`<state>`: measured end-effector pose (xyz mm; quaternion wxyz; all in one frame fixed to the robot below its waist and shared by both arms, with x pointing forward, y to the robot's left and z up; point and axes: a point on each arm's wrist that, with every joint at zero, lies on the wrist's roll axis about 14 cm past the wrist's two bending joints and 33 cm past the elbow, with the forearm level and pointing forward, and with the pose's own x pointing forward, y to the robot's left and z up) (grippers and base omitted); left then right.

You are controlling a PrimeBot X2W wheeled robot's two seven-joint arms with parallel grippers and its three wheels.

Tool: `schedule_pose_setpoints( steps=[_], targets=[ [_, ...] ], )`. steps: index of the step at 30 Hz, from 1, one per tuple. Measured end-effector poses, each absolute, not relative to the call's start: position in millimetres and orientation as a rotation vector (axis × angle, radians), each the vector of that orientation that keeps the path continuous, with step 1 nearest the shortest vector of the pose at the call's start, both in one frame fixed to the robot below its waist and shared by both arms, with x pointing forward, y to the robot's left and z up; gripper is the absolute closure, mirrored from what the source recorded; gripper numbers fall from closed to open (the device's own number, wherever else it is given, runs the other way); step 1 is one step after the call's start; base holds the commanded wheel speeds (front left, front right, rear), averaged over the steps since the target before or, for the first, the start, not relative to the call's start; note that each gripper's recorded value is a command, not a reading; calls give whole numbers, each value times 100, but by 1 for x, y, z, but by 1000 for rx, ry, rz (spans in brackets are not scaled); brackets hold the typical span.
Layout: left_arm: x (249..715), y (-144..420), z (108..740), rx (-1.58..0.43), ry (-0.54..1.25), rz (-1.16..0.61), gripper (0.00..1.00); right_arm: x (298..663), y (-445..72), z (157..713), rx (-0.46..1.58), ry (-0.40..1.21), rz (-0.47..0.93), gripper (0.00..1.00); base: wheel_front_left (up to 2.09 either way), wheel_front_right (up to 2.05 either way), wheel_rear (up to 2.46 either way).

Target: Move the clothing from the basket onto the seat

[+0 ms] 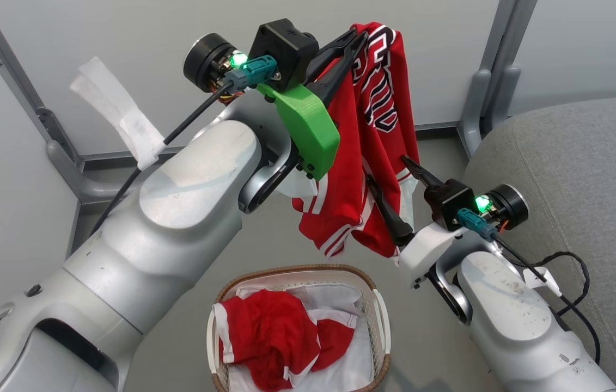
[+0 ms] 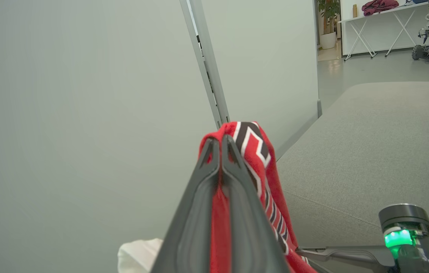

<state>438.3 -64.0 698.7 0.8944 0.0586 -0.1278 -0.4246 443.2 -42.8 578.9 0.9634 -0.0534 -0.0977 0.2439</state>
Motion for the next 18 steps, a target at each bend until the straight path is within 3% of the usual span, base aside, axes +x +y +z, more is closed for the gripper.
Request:
schedule_pose_setpoints(
  steps=[1,2,15,16,18],
  targets=[
    [438,-64,698,120,-262,-879,100,444,-43,577,-108,-192,493,69,0,0,0],
    [439,-63,698,119,-261,-876,100,446,-42,578,-105,-191,495,100,0,0,0],
    [460,-36,662,69,-195,-795,100,457,-85,594,-34,-226,361,100,0,0,0],
    [461,-34,658,57,-189,-788,86,458,-90,596,-36,-232,350,100,0,0,0],
    [462,-34,650,32,-180,-785,41,458,-97,599,-38,-242,328,100,0,0,0]
  ],
)
